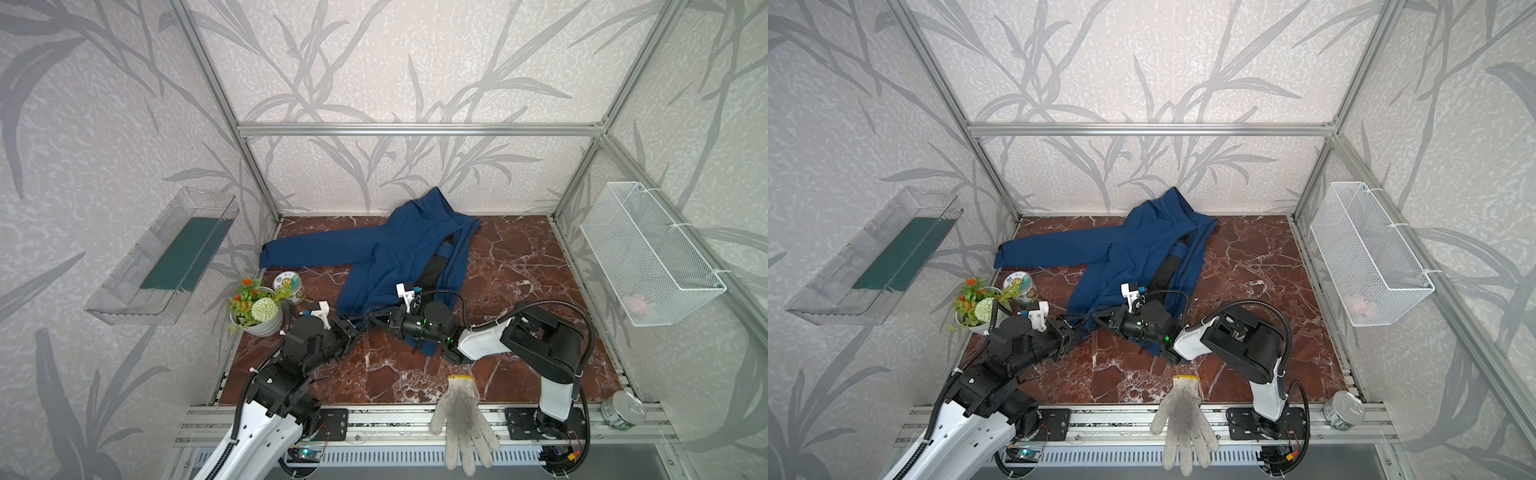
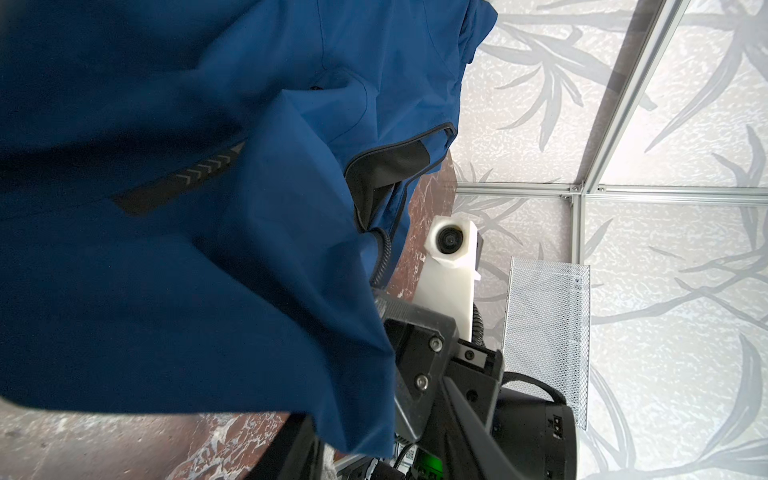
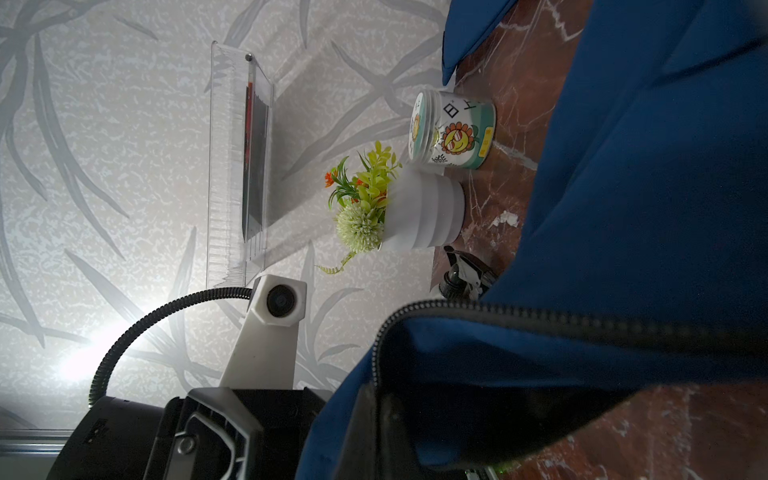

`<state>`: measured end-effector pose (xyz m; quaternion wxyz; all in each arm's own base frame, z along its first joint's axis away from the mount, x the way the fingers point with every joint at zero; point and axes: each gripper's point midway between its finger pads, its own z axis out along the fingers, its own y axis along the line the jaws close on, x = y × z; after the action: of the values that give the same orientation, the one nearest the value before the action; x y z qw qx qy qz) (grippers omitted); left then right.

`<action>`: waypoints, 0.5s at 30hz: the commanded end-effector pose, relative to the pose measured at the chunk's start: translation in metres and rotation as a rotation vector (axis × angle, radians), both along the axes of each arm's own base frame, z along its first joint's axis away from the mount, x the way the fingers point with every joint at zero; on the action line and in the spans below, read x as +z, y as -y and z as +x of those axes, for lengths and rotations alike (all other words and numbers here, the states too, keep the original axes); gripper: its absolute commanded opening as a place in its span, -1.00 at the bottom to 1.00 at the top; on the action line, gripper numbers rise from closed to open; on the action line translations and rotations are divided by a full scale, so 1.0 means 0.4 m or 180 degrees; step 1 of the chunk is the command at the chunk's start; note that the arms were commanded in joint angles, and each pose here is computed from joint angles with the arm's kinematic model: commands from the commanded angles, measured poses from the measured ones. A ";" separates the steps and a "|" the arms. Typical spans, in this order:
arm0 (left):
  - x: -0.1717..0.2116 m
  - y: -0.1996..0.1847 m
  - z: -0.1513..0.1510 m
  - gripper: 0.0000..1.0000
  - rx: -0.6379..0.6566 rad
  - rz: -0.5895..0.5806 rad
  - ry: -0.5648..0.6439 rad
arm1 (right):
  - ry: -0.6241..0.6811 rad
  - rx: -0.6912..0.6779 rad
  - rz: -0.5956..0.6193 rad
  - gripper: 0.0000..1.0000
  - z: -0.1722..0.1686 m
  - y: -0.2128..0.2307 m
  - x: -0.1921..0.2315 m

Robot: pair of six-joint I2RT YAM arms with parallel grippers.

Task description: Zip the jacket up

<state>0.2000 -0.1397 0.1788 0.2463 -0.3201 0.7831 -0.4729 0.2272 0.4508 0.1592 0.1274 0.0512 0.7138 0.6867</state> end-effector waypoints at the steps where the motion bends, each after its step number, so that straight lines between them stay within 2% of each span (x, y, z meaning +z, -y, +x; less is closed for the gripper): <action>1: 0.010 0.004 -0.004 -0.08 -0.0050 0.0005 0.0022 | 0.0037 0.0093 0.0040 -1.00 -0.009 -0.016 0.024; 15: -0.017 0.008 -0.008 -0.07 -0.0117 0.0112 -0.0087 | 0.0051 0.0190 -0.0069 -1.00 -0.011 -0.019 0.037</action>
<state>0.1995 -0.1420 0.1695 0.2333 -0.3161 0.7961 -0.4603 0.2245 0.4570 0.1504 0.1044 0.0435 0.7351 0.6685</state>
